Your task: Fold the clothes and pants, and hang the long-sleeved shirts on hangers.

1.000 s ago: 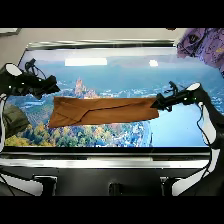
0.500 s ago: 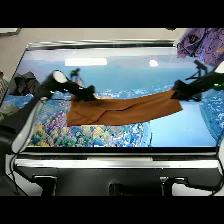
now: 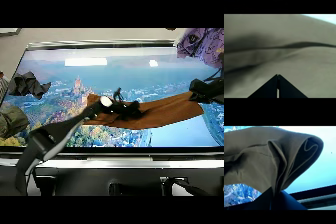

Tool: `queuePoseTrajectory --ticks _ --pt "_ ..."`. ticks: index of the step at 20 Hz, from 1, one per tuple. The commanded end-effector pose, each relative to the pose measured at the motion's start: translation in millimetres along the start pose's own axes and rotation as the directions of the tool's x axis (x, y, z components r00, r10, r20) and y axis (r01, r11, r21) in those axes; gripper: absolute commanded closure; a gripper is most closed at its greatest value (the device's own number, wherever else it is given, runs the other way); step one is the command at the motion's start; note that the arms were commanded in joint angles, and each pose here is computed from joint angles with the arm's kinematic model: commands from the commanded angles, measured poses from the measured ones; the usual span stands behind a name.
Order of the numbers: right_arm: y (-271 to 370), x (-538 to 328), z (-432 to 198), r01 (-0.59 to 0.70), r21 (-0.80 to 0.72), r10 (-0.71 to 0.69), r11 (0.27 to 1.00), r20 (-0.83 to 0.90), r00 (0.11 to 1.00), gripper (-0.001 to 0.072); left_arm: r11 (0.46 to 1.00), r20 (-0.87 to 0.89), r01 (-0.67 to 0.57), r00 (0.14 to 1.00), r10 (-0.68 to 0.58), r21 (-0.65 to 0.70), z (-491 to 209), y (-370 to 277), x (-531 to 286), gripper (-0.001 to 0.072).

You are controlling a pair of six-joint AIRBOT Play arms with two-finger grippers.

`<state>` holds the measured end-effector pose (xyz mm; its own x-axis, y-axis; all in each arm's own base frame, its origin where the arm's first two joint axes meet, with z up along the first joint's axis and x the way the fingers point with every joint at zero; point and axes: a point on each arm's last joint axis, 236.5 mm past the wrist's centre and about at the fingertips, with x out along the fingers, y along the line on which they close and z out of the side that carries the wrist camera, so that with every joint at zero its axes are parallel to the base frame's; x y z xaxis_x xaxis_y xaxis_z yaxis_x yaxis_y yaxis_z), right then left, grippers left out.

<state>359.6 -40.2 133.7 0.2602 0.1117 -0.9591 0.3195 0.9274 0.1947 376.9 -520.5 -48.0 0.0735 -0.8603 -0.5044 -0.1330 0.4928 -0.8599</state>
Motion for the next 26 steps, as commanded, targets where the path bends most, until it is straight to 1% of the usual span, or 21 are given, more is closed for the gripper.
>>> queuePoseTrajectory --ticks 1,4,6,9,11,12,14,16,17,19,21,23,26 --pt "4.3 -6.7 -0.9 -0.015 0.008 0.014 1.0 0.013 1.0 0.0686 0.993 -0.005 0.079 0.997 -0.08 -0.09 -38.8 -17.0 51.5 0.0689" --pt "17.0 -20.9 15.5 -0.06 -0.005 0.06 0.998 0.09 0.994 0.0686 0.991 -0.041 0.107 0.993 -0.11 -0.078 -59.6 -27.9 75.8 0.0689" --pt "27.3 -33.6 28.0 -0.096 -0.018 0.098 0.995 0.152 0.984 0.0686 0.99 -0.039 0.126 0.991 -0.128 -0.064 -57.6 -36.0 78.0 0.0689" --pt "30.8 -37.7 33.6 -0.109 -0.023 0.111 0.994 0.177 0.978 0.0686 0.991 -0.053 0.131 0.99 -0.132 -0.016 -31.6 -38.0 52.5 0.0691" --pt "43.7 -40.4 38.2 -0.164 -0.024 0.166 0.986 0.196 0.966 0.0686 0.994 -0.065 0.08 0.995 -0.076 0.073 -2.0 -31.1 14.8 0.0692" --pt "57.9 -43.8 40.8 -0.227 -0.015 0.225 0.974 0.207 0.952 0.0686 0.99 -0.055 0.036 0.998 -0.029 0.133 17.8 -26.7 -13.4 0.0692" --pt "91.7 -52.6 43.4 -0.351 -0.023 0.347 0.936 0.222 0.911 0.0687 0.971 0.007 -0.093 0.996 0.094 0.221 61.3 -13.7 -83.3 0.0692" --pt "125.2 -51.9 37.6 -0.389 -0.056 0.391 0.92 0.214 0.895 0.0687 0.933 0.109 -0.222 0.974 0.198 0.283 102.0 -5.2 -168.2 0.0692" --pt "143.2 -47.9 32.4 -0.395 -0.065 0.4 0.916 0.205 0.893 0.0687 0.917 0.161 -0.276 0.958 0.237 0.29 117.7 -1.9 -211.0 0.0691" --pt "182.0 -36.1 17.8 -0.407 -0.095 0.418 0.909 0.171 0.892 0.0686 0.889 0.264 -0.371 0.916 0.302 0.27 139.2 4.5 -296.9 0.0691" --pt "222.5 -19.1 -0.8 -0.422 -0.122 0.436 0.898 0.125 0.891 0.0686 0.868 0.361 -0.445 0.864 0.351 0.221 149.9 11.5 -375.5 0.069" --pt "261.0 1.6 -22.0 -0.435 -0.136 0.447 0.89 0.077 0.891 0.0686 0.862 0.431 -0.479 0.822 0.373 0.165 152.8 17.2 -434.4 0.0689" --pt "304.6 40.8 -51.9 -0.426 -0.143 0.433 0.893 0.014 0.902 0.0686 0.869 0.502 -0.484 0.779 0.377 0.099 155.8 23.8 -489.8 0.0688"
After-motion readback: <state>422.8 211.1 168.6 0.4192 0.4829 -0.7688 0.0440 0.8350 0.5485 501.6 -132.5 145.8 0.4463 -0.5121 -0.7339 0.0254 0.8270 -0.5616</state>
